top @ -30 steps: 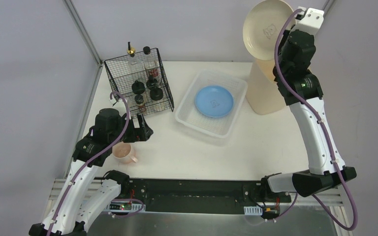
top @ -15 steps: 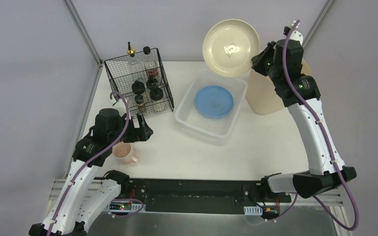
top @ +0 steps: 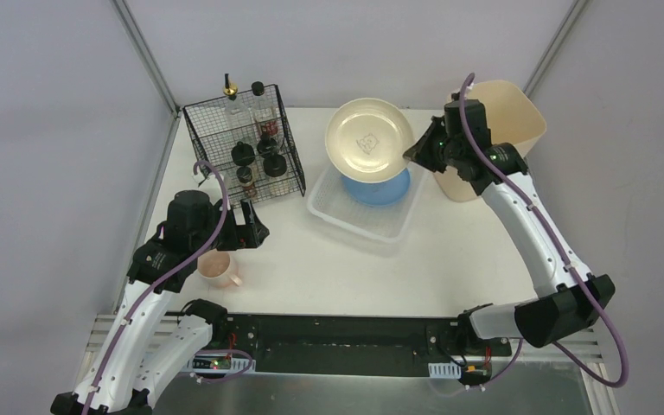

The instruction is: Clear the kitchen counter

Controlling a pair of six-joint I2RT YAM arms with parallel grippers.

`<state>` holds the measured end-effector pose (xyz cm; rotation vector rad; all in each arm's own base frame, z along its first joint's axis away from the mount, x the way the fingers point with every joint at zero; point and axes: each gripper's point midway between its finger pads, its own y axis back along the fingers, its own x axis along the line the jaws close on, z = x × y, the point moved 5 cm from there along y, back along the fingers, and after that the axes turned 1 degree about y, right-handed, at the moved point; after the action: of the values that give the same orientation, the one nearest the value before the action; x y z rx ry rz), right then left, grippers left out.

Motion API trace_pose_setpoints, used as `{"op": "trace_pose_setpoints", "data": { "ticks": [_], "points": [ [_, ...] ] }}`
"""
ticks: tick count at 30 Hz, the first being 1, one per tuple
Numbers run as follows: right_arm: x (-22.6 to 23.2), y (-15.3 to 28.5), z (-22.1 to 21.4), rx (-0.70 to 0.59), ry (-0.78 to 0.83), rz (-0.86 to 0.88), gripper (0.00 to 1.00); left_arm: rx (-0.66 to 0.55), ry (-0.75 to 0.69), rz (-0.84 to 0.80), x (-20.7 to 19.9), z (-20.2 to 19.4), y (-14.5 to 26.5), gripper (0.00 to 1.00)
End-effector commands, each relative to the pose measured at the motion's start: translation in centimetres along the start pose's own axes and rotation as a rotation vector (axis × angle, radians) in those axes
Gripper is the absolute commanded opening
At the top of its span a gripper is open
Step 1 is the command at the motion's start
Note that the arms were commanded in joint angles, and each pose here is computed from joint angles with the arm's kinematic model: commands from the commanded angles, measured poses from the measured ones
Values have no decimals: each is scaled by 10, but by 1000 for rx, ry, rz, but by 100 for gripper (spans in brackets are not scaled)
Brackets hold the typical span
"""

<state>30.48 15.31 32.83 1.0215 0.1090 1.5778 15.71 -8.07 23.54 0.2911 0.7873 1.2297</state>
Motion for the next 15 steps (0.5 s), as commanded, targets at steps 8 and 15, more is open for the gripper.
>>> {"op": "trace_pose_setpoints", "data": {
  "ticks": [8,15],
  "points": [
    [-28,-64,-38,101,-84,-129,0,-23,-6,30,5,4,-4,89],
    [-48,-100,-45,102,-100,-253,0,-18,-8,30,5,4,-4,89]
  ]
}}
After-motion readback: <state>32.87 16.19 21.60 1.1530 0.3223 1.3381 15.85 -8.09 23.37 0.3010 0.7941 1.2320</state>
